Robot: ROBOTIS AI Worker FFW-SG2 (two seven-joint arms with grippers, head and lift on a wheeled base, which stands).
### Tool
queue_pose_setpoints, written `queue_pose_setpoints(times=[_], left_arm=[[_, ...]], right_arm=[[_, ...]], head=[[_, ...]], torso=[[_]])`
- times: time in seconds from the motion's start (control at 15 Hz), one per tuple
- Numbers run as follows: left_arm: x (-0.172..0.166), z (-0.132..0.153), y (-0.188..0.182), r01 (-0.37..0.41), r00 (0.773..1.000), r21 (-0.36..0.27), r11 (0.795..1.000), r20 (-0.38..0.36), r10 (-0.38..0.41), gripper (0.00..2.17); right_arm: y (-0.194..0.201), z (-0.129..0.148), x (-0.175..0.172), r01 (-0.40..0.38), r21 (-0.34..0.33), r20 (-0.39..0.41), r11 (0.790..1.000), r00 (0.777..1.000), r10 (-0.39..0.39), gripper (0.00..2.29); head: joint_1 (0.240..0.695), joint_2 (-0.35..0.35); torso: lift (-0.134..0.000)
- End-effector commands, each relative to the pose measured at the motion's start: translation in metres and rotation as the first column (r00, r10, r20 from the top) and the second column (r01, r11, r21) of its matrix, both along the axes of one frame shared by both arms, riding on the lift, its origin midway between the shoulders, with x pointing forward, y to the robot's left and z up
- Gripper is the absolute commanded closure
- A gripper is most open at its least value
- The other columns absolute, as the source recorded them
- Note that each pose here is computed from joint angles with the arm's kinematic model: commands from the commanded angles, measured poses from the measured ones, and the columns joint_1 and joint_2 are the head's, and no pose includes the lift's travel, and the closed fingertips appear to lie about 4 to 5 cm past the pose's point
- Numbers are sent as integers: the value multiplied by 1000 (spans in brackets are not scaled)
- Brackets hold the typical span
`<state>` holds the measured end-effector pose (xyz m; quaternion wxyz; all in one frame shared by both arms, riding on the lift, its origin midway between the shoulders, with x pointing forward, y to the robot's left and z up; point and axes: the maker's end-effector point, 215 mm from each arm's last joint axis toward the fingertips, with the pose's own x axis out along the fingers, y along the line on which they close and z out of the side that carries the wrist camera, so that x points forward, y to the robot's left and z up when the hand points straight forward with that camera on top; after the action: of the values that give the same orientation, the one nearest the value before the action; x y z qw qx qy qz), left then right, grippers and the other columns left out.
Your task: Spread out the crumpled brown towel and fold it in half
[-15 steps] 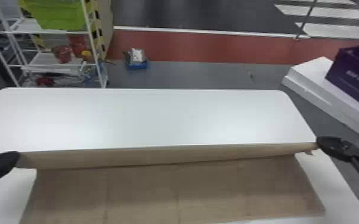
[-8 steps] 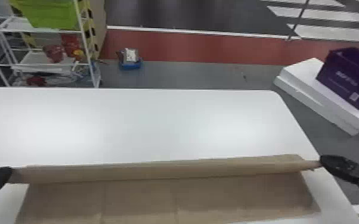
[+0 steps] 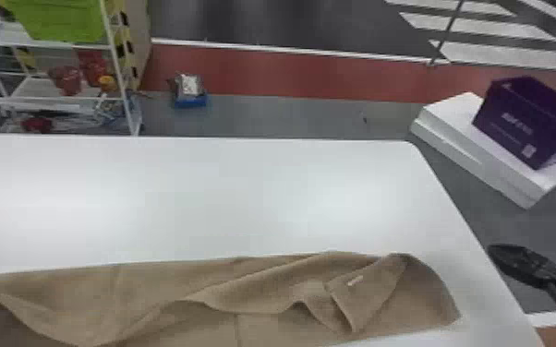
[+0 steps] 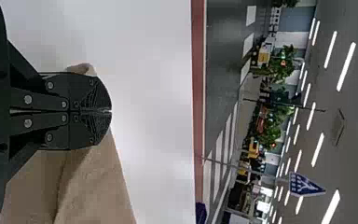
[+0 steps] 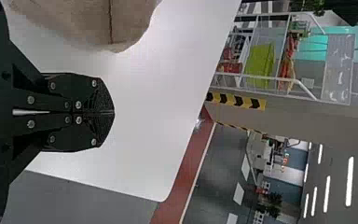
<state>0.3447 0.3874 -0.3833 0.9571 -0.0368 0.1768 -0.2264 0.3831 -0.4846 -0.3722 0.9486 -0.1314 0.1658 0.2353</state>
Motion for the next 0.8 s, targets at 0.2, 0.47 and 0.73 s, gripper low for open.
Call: queue_pose_setpoints(times=[0.2, 0.47, 0.73], left_arm=[[-12, -29, -14, 24, 998, -15, 1000, -52, -25, 1447], [-6, -27, -16, 28, 999, -6, 1000, -38, -28, 1447], [-8, -30, -16, 28, 999, -4, 1000, -47, -28, 1447]], right_arm=[[8, -20, -3, -9, -2, -38, 1000, 999, 9, 1359], [46, -18, -4, -36, 99, -75, 994, 996, 43, 1035], [123, -5, -3, -90, 179, -80, 980, 991, 106, 1031]], head=[[695, -151], [695, -156], [695, -76]], torso=[[-124], [-124], [-124]])
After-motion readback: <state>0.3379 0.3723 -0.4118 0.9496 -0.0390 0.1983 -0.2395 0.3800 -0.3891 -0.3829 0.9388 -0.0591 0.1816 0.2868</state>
